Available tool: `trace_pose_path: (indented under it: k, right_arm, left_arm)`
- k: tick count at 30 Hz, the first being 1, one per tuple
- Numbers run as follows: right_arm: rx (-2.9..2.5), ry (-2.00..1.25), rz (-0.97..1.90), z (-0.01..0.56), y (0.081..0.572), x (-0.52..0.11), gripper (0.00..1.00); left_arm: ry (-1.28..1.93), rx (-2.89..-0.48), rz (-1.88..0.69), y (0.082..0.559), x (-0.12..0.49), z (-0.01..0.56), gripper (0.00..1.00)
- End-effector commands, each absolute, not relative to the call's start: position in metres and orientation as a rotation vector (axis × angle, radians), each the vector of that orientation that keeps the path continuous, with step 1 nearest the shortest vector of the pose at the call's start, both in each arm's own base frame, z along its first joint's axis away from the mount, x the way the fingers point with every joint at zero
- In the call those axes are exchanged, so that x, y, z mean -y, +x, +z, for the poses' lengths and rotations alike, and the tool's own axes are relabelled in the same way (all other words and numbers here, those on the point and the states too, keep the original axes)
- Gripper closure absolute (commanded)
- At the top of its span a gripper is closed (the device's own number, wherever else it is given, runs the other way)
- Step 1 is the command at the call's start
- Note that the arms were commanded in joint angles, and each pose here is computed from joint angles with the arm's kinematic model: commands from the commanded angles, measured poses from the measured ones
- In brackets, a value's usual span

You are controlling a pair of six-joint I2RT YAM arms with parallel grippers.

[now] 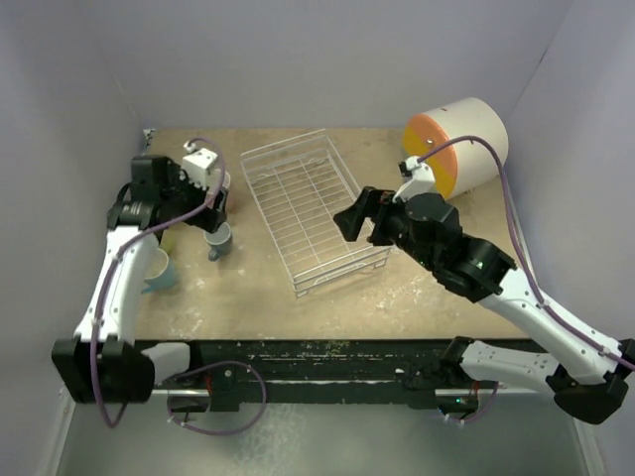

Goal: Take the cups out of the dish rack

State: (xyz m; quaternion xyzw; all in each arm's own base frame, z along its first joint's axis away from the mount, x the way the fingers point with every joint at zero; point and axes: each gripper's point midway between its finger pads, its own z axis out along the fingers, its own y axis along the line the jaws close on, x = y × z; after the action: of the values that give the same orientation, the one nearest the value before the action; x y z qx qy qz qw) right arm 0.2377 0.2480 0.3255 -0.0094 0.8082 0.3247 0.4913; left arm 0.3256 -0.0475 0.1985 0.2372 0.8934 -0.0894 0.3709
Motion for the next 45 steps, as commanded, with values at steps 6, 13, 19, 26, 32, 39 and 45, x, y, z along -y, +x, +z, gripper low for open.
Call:
trace_pose_path:
  k: [6, 13, 19, 26, 32, 39, 45]
  right_arm:
    - [-1.866, 0.355, 0.345, 0.321, 0.237, -0.126, 0.00]
    - [-1.689, 0.594, 0.311, 0.306, 0.226, -0.073, 0.00]
    - [-1.687, 0.589, 0.236, 0.288, 0.224, -0.061, 0.00]
    - [-1.744, 0.608, 0.154, 0.270, 0.230, -0.066, 0.00]
    - [-1.751, 0.609, 0.210, 0.263, 0.232, -0.075, 0.00]
    - [-1.727, 0.645, 0.222, 0.261, 0.227, -0.067, 0.00]
    - [-1.718, 0.649, 0.203, 0.254, 0.227, -0.063, 0.00]
  left_arm:
    - [0.387, -1.816, -0.238, 0.313, 0.049, 0.214, 0.01]
    - [0.347, -1.922, -0.163, 0.312, 0.033, 0.130, 0.01]
    - [0.421, -1.849, -0.233, 0.294, 0.048, 0.133, 0.01]
    - [0.176, -1.897, -0.060, 0.293, 0.008, 0.109, 0.01]
    - [0.076, -1.905, -0.011, 0.293, -0.005, 0.104, 0.02]
    - [0.173, -1.741, -0.056, 0.275, 0.012, 0.110, 0.03]
    - [0.123, -1.733, -0.026, 0.272, 0.005, 0.107, 0.01]
